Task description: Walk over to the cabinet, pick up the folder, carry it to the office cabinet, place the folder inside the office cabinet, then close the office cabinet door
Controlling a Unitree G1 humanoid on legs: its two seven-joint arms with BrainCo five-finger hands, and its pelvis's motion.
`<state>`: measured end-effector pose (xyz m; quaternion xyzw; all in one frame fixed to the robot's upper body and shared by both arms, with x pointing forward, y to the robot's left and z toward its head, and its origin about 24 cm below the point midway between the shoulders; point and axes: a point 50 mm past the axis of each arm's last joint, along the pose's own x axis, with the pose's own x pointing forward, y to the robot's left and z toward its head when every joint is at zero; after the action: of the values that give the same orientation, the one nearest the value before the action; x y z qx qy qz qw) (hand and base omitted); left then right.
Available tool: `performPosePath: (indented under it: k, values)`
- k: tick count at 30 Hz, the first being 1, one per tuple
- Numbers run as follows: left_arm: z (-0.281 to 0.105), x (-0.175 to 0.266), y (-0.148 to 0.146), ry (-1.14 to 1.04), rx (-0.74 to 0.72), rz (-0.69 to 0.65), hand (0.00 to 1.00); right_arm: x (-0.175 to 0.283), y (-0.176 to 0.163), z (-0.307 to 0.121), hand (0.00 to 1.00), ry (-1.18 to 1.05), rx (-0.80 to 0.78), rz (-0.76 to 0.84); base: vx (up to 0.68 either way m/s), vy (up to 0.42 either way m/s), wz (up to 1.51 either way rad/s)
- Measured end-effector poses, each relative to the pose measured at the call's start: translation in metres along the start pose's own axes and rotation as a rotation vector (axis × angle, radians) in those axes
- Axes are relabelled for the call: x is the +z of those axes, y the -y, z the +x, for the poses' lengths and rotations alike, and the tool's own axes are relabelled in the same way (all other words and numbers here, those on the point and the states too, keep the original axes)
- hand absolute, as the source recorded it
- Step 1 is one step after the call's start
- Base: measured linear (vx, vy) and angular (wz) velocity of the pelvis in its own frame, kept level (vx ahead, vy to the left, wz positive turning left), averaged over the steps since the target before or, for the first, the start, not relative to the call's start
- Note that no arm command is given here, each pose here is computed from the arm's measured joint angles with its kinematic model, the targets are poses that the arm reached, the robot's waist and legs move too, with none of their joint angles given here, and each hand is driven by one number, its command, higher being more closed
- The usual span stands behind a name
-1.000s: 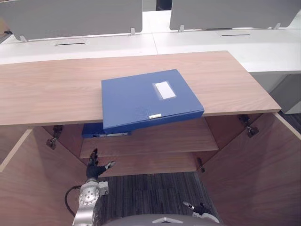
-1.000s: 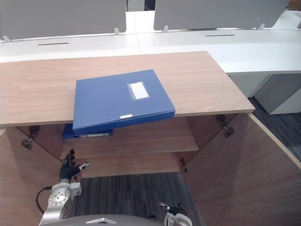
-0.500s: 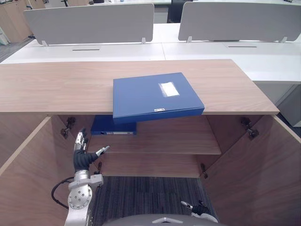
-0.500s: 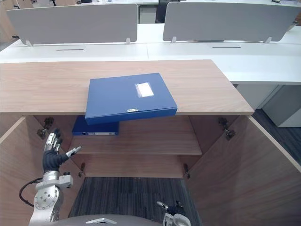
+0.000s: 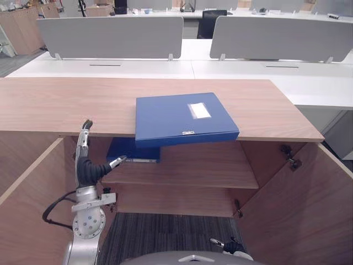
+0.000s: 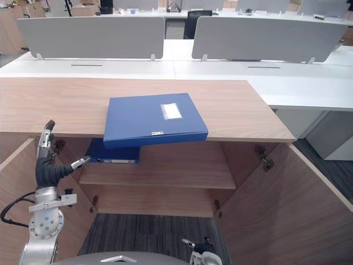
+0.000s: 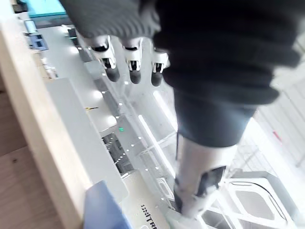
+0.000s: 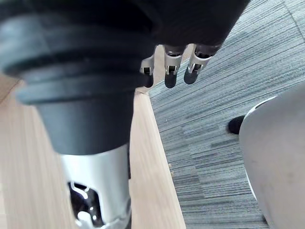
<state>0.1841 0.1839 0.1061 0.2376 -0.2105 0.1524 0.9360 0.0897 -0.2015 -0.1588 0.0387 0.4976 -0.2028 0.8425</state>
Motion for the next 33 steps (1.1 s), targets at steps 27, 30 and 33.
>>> performPosePath:
  k: [27,30,33]
  values:
    - [0.044,-0.014,0.098,0.388,-0.487,0.65,0.0,-0.001,0.027,0.004,0.0,-0.048,-0.053,-0.083,-0.01,-0.007,-0.04]
    - [0.045,-0.017,0.097,0.38,-0.477,0.71,1.0,-0.001,0.027,0.005,0.0,-0.048,-0.054,-0.079,-0.04,-0.021,0.0]
    - [0.048,-0.02,0.095,0.357,-0.454,0.757,1.0,-0.001,0.027,0.005,0.0,-0.05,-0.055,-0.071,-0.03,-0.015,0.0]
